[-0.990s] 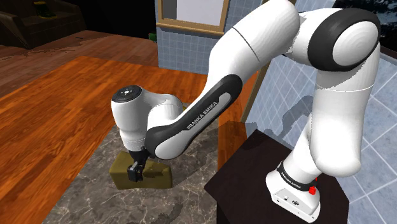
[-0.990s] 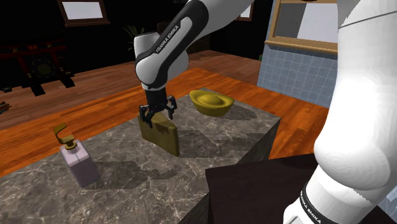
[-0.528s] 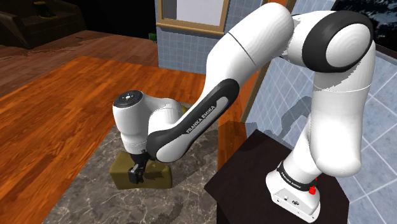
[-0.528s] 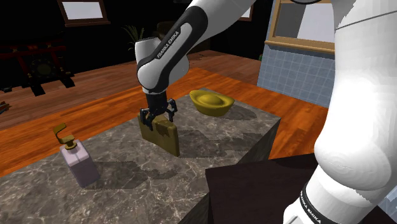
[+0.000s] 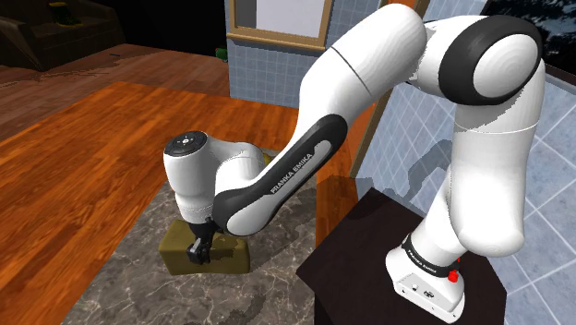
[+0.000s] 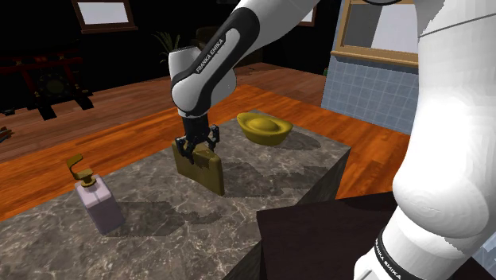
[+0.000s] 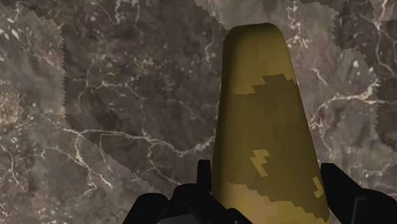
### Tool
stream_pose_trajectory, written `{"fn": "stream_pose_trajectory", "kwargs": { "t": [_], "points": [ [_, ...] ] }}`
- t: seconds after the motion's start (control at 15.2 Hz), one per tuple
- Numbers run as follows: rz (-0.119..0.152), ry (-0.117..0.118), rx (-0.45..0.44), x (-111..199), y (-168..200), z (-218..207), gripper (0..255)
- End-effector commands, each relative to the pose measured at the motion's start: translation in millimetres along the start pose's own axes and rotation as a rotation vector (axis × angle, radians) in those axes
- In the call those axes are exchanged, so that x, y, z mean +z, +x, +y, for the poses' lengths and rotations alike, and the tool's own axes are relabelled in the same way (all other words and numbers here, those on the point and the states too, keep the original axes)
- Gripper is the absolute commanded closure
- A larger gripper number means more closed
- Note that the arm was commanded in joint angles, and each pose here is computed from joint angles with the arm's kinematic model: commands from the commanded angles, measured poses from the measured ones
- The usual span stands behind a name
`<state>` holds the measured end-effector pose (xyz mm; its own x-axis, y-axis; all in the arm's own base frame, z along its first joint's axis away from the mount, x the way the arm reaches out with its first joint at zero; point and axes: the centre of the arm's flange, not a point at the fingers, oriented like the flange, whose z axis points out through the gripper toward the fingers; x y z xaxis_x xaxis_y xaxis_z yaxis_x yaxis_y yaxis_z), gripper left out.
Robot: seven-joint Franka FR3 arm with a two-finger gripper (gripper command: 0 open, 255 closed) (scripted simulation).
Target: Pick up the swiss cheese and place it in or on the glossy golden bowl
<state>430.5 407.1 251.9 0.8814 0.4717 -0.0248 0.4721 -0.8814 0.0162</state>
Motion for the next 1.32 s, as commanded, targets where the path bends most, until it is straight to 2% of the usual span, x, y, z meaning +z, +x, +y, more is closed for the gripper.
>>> {"fn": "stream_pose_trajectory", "kwargs": {
  "t": [0.0, 0.26, 1.25],
  "points": [
    [0.0, 0.0, 0.001, 0, 0, 0, 255],
    [0.0, 0.0, 0.001, 0, 0, 0, 255],
    [0.0, 0.0, 0.001, -79, -2, 2, 255]
  ]
}}
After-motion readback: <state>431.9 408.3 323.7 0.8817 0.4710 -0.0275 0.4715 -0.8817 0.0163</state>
